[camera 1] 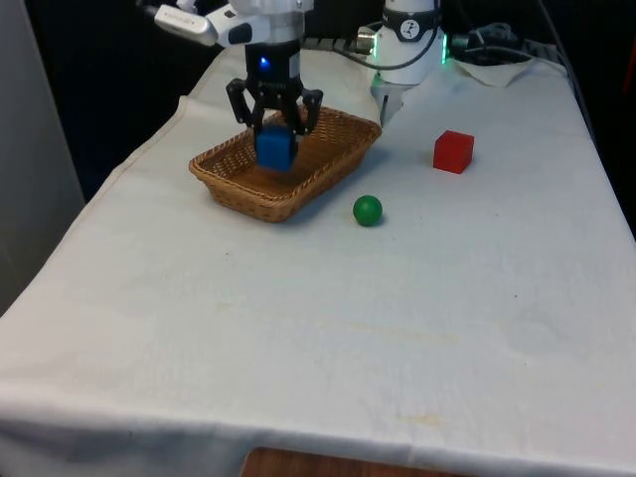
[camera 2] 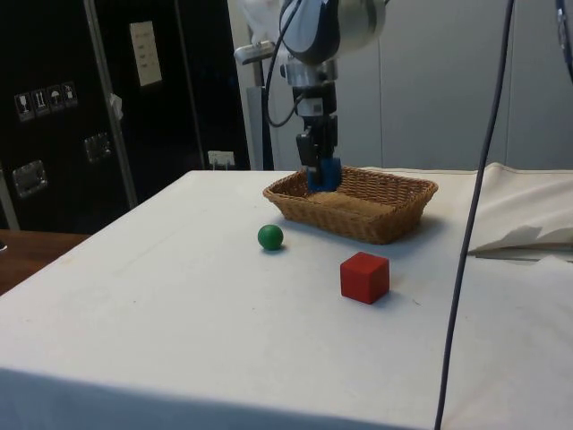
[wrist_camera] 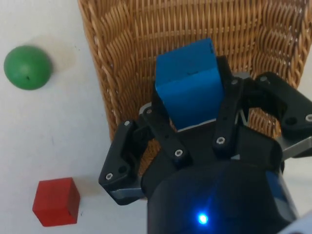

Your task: Place all non-red objects into the basket.

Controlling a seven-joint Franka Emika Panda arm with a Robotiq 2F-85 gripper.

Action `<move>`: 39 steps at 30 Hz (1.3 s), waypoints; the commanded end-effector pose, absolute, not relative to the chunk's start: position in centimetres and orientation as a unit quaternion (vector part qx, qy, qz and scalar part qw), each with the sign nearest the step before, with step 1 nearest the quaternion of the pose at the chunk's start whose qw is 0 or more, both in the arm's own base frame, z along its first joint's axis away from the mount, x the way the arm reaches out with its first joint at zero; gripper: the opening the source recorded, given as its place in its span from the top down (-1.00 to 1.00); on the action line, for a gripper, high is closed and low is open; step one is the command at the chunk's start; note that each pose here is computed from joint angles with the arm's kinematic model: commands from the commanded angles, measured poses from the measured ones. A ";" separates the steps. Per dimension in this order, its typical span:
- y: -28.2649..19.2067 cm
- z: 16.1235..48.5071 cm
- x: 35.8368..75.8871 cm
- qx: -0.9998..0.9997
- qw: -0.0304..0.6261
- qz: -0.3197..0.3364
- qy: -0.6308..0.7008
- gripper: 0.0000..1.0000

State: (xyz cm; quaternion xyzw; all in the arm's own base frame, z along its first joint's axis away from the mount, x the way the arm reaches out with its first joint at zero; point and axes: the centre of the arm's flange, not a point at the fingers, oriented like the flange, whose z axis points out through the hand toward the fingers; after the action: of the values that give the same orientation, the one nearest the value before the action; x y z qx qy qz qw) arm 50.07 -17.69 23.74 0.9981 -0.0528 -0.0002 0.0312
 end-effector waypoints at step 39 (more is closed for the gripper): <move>-18.2 24.5 50.5 0.998 0.014 0.005 -0.063 -1.00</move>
State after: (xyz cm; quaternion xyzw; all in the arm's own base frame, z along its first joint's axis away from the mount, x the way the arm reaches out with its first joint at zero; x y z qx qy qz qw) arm 50.64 -18.15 24.28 0.9980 -0.0623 0.0072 0.0113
